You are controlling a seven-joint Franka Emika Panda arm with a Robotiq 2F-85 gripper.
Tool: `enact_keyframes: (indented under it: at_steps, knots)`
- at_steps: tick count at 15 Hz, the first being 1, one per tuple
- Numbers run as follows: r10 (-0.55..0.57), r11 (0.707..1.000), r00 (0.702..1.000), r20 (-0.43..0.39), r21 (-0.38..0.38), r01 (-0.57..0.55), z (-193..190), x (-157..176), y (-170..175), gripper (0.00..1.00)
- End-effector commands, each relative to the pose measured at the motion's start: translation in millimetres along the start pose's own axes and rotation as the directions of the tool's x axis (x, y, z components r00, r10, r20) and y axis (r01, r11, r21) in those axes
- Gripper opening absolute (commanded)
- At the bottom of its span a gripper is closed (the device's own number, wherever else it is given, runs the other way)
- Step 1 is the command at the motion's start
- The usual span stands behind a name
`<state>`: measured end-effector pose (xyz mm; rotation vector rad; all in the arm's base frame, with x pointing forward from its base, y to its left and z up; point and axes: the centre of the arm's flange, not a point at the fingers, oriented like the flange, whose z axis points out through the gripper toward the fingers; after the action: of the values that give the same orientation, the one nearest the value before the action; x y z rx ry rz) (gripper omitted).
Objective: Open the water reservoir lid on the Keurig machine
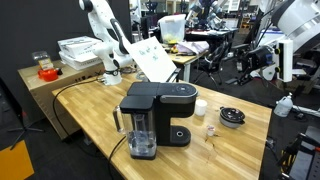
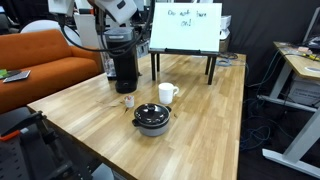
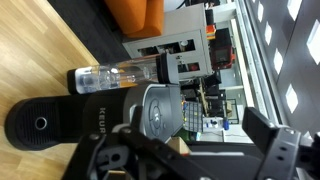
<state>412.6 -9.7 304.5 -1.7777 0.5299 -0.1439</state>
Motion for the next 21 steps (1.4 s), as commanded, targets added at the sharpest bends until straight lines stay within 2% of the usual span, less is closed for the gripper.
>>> enact_keyframes:
  at_steps: [1, 5, 7, 11, 12, 13, 14, 21]
  knots:
    - [0.035, 0.998, 0.999, 0.019, 0.044, -0.036, 3, 17, 21, 1.00]
    - [0.073, 0.996, 0.996, 0.047, 0.047, -0.075, 13, 32, 39, 1.00]
    - [0.087, 0.995, 0.994, 0.062, 0.051, -0.090, 18, 39, 44, 0.96]
    - [0.102, 0.993, 0.992, 0.079, 0.058, -0.107, 25, 52, 52, 0.96]
    - [0.105, 0.992, 0.991, 0.082, 0.064, -0.111, 27, 56, 54, 0.90]
    - [0.103, 0.991, 0.991, 0.086, 0.072, -0.110, 28, 60, 57, 0.71]
    - [0.106, 0.991, 0.990, 0.091, 0.077, -0.113, 30, 62, 59, 0.67]
    - [0.129, 0.988, 0.987, 0.101, 0.069, -0.136, 34, 76, 73, 0.19]
